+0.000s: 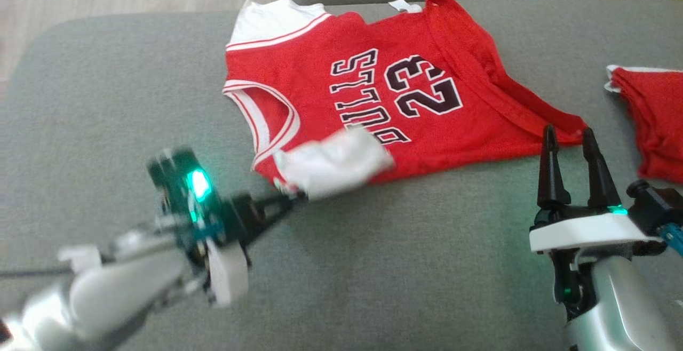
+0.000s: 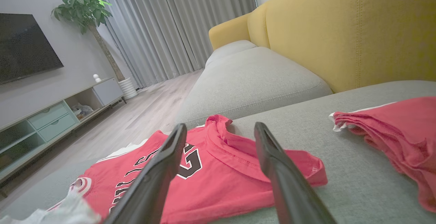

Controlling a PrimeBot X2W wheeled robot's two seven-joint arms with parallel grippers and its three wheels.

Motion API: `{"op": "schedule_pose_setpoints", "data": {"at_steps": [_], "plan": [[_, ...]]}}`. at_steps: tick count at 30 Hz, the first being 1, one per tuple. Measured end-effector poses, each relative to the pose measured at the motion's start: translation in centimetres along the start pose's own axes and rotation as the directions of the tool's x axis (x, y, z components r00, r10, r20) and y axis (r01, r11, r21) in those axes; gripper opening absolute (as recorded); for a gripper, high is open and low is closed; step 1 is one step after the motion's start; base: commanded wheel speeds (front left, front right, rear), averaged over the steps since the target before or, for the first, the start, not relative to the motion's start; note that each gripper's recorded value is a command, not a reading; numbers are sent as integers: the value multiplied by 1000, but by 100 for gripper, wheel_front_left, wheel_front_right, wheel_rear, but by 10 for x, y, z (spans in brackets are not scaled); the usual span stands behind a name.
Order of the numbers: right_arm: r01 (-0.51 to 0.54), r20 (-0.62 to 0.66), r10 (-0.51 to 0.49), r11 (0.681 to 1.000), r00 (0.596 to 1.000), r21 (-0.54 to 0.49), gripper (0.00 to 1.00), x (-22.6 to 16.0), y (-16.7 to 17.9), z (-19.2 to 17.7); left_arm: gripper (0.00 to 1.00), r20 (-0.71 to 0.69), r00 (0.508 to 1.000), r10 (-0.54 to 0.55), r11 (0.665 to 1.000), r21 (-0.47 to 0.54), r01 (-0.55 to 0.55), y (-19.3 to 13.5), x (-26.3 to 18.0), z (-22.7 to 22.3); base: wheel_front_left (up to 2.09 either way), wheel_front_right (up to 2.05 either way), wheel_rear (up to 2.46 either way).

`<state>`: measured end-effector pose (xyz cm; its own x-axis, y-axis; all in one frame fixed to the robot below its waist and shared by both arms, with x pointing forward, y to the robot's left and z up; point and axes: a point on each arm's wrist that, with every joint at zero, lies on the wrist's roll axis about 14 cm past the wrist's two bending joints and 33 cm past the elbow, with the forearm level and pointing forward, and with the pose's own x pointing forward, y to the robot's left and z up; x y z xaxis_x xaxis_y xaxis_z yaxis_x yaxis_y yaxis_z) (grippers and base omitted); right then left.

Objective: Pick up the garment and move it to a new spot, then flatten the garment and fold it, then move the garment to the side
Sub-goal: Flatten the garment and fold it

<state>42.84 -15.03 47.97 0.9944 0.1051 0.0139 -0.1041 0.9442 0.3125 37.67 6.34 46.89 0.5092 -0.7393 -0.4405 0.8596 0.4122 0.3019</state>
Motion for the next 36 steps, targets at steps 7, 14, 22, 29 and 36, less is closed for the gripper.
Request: {"op": "schedule_pose_setpoints", "data": {"at_steps": [7,14,22,29,36], "plan": [[-24,-15,24,1000,1000,3,100,2,9,-5,100,-112,991,-69,997,-29,66,-55,-16,-38,0,0,0],[-41,-8,41,999,999,3,100,4,16,-2,100,-98,986,136,983,-114,-147,3,-30,-50,0,0,0],[-52,44,52,999,998,-1,100,1,19,16,100,87,789,608,730,-452,-513,88,-38,-1,0,0,0],[-40,64,40,999,997,-3,100,-13,15,22,100,23,642,767,488,-671,-559,90,-53,-7,0,0,0],[-35,51,35,999,998,6,100,-14,13,17,100,-66,648,759,428,-700,-573,68,-42,-43,0,0,0]]}}
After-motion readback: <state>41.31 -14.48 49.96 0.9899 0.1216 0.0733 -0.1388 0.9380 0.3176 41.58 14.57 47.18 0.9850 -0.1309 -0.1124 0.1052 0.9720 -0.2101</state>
